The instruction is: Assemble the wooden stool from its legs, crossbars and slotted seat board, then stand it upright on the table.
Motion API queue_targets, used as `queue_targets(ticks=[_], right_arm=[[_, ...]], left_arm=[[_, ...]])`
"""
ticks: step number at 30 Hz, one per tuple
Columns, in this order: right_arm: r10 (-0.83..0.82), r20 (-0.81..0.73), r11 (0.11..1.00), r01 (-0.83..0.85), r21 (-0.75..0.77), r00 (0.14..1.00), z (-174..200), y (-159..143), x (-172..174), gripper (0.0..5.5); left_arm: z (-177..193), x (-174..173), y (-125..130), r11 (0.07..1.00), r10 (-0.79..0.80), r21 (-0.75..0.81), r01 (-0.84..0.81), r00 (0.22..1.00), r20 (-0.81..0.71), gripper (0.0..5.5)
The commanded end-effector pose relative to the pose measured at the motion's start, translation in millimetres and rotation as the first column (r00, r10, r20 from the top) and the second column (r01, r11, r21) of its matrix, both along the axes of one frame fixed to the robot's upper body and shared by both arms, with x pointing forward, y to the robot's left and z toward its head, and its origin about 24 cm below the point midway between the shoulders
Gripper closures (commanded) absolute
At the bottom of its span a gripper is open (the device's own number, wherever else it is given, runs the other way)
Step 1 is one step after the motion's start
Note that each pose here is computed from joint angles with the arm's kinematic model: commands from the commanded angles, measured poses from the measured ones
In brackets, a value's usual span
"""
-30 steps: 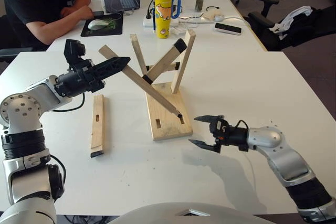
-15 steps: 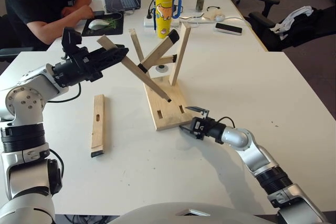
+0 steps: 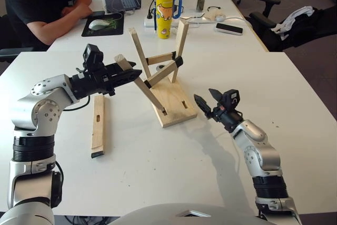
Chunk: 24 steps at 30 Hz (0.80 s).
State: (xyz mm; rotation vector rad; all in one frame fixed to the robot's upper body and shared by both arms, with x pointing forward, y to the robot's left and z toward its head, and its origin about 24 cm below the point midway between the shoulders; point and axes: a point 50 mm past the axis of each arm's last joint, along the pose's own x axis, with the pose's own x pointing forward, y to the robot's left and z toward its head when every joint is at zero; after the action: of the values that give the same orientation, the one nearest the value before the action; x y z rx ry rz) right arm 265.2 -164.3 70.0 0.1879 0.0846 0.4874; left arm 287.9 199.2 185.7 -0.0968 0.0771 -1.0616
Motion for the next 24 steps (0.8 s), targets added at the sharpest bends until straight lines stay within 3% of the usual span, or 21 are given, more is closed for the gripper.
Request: queue_targets(ticks=[1, 9, 17, 24], right_arm=[[-0.028, -0.060, 0.999, 0.030, 0.024, 0.998, -3, 13, 9, 2.26], [-0.039, -0.208, 0.999, 0.035, -0.019, 0.977, -30, 24, 13, 2.26], [0.020, -0.417, 0.996, -0.056, -0.074, 0.909, -61, 33, 3, 2.26], [0.056, -0.470, 0.993, -0.100, -0.069, 0.881, -67, 38, -4, 2.26]], left_arm=[[3, 3, -5, 0.999, -0.017, 0.030, 0.016, 0.999, 0.032, 3.49], [-12, 9, -17, 0.998, -0.039, 0.052, 0.038, 0.999, 0.022, 3.49], [-20, 8, -12, 0.962, -0.072, 0.269, 0.054, 0.996, 0.060, 3.49], [-36, -8, -43, 0.939, -0.197, 0.289, 0.187, 0.980, 0.006, 3.49]])
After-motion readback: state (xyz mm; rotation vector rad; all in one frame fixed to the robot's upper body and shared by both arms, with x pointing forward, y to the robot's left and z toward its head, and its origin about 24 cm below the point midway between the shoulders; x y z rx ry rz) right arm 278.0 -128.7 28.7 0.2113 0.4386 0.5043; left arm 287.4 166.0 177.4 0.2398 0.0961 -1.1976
